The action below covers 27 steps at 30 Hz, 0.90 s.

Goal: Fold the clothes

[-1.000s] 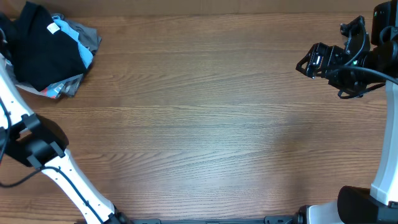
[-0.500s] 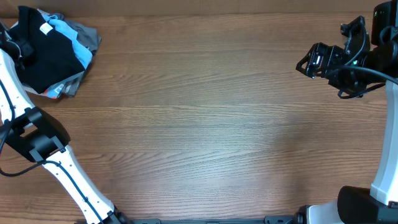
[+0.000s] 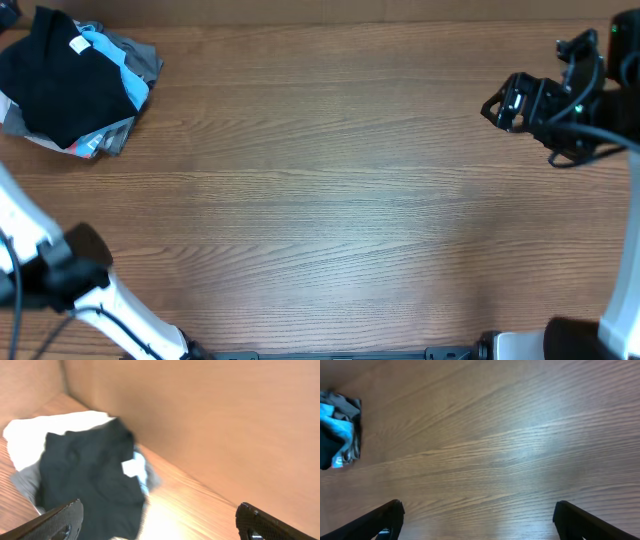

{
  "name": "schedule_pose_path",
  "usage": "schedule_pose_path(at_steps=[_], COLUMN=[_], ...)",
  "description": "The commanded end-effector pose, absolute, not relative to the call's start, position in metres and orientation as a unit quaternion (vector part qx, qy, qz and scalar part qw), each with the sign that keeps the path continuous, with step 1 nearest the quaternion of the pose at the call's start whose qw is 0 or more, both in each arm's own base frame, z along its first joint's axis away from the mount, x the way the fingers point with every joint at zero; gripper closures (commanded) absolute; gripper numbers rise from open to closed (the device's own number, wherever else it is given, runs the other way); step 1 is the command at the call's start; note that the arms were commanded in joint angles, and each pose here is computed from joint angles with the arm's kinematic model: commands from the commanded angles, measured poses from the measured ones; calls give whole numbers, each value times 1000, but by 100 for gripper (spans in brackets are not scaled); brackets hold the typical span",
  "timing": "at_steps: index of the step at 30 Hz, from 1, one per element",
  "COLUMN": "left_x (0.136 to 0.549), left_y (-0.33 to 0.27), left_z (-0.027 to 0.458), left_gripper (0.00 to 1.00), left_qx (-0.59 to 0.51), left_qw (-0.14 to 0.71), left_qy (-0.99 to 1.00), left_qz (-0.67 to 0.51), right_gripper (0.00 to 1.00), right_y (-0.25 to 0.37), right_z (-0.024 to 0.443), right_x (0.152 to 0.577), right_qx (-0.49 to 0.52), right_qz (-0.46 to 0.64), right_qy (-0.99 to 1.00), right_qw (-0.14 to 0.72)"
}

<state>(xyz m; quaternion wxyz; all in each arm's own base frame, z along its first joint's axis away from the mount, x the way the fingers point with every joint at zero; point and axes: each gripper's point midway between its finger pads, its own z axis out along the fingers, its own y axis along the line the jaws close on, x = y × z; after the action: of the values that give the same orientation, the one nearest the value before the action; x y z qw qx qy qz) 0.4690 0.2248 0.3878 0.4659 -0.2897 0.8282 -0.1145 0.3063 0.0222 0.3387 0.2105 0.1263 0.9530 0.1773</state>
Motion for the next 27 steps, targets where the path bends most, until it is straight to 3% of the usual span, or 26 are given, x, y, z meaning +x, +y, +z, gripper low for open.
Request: schedule_pose_path(at_steps=[1, 11, 20, 27], left_x=[428, 303, 190, 87], left_y=[166, 43, -35, -102], left_z=[446, 497, 545, 513], left_gripper=[0, 0, 0, 0], left_qx=[-264, -138, -32, 24], left_qw=[482, 460, 559, 582], left_qy=[811, 831, 796, 779], left_qz=[-200, -281, -232, -231], right_gripper=[0, 0, 0, 0], right_y=[25, 42, 50, 51], right_z=[374, 437, 399, 390], right_x=[275, 170, 102, 87], right_qx=[112, 70, 87, 88], right_qz=[172, 186, 196, 200], right_qy=[939, 884, 873, 860], right_qw=[276, 422, 438, 461])
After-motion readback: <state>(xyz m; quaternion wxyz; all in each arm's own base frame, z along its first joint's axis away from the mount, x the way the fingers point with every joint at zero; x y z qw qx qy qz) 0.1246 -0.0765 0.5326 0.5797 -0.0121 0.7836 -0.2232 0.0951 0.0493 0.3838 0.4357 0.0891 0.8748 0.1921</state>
